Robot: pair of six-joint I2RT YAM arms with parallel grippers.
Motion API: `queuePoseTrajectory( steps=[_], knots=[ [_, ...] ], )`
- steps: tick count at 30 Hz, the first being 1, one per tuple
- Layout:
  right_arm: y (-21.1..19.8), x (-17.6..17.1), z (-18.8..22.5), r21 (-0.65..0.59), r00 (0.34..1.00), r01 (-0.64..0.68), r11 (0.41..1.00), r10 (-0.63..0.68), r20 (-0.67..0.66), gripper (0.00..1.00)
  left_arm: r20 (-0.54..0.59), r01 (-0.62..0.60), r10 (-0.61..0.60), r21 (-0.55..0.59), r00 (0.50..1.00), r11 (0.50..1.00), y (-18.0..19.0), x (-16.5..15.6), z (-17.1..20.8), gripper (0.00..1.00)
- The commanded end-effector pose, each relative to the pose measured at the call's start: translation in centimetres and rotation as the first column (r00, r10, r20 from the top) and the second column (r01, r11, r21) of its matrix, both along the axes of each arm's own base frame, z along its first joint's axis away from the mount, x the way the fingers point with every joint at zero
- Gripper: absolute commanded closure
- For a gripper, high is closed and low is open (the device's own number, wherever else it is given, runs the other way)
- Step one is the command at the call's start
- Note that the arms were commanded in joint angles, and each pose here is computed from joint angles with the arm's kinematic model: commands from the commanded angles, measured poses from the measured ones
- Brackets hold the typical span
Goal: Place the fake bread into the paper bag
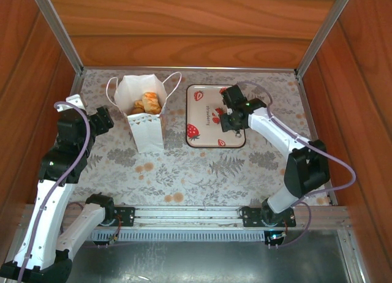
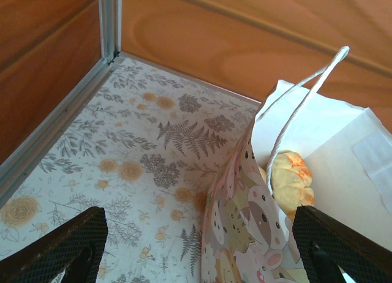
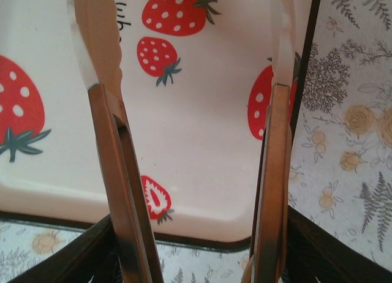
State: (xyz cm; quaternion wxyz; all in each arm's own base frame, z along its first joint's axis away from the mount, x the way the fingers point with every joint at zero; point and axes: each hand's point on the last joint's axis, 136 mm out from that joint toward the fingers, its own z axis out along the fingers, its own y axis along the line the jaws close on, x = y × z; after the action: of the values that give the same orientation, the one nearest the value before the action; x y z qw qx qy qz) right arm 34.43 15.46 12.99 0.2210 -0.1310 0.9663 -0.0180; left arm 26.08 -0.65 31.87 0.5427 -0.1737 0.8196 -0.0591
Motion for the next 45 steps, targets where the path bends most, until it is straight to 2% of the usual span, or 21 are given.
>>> queuePoseTrajectory(
  steps=[1,10,21,28,45],
  knots=[
    [0.2,1.7,-0.2,0.025,0.998,0.042,0.999,-0.043,0.053,0.36,0.009,-0.008,0.008,-0.012,1.0,1.0,0.1,0.2,0.2,0.16],
    [0.8,1.7,-4.1,0.013,0.998,0.044,0.999,-0.043,-0.039,0.36,-0.003,0.002,-0.002,-0.015,1.0,1.0,-0.2,0.6,0.0,0.16],
    [0.3,0.7,-6.6,-0.029,0.992,0.048,0.998,-0.051,-0.115,0.35,-0.012,0.001,-0.001,-0.009,1.0,1.0,-0.2,1.1,0.0,0.16],
    [0.2,-0.4,-8.1,-0.029,0.986,0.045,0.999,-0.05,-0.16,0.31,-0.01,0.008,-0.008,-0.016,1.0,1.0,-0.5,1.3,0.1,0.16],
    [0.1,-0.9,-8.4,-0.025,0.985,0.027,0.999,-0.03,-0.169,0.21,-0.008,0.009,-0.009,-0.016,1.0,1.0,-0.5,1.3,0.1,0.16]
  ],
)
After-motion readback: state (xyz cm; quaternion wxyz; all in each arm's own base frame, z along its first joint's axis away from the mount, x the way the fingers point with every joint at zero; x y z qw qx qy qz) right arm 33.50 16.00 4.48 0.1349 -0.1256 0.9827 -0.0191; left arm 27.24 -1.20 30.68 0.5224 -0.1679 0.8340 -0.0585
